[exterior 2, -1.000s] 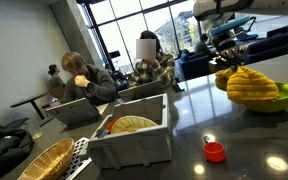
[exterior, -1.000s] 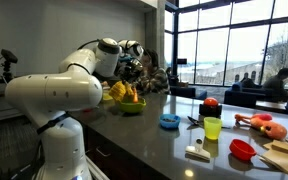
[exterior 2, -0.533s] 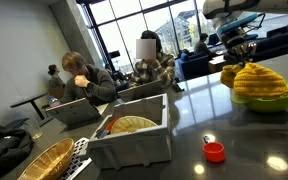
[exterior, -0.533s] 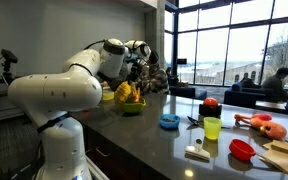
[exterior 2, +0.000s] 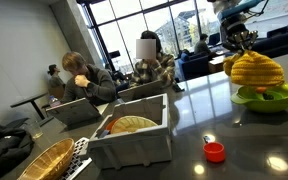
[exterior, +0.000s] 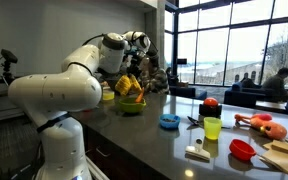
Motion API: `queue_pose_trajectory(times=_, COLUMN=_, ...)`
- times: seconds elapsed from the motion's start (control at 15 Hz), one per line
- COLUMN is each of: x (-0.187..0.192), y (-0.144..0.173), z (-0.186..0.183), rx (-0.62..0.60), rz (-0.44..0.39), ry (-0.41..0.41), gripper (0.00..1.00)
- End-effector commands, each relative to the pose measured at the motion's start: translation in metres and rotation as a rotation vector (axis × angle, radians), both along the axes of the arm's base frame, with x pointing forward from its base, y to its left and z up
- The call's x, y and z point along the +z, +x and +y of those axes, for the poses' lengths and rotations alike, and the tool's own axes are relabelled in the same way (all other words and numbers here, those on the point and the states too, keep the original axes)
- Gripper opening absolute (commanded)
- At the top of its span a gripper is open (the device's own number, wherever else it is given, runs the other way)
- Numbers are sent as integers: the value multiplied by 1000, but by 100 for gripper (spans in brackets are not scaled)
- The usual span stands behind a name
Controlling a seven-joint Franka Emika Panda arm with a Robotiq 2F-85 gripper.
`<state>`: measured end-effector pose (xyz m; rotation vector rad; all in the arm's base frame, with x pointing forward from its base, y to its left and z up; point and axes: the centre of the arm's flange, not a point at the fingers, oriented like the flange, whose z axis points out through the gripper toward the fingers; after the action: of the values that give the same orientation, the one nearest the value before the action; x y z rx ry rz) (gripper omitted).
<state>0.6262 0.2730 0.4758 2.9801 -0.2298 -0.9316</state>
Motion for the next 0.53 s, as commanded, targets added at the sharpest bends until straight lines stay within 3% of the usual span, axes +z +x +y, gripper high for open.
queue_pose_trajectory(times=0.0, x=34, y=49, z=-5, rx=-31, rz=5, ry=7, gripper=3)
queue_pose_trajectory(times=0.47, x=28, y=69, z=-44, rx=-94, rz=24, ry=7, gripper=3)
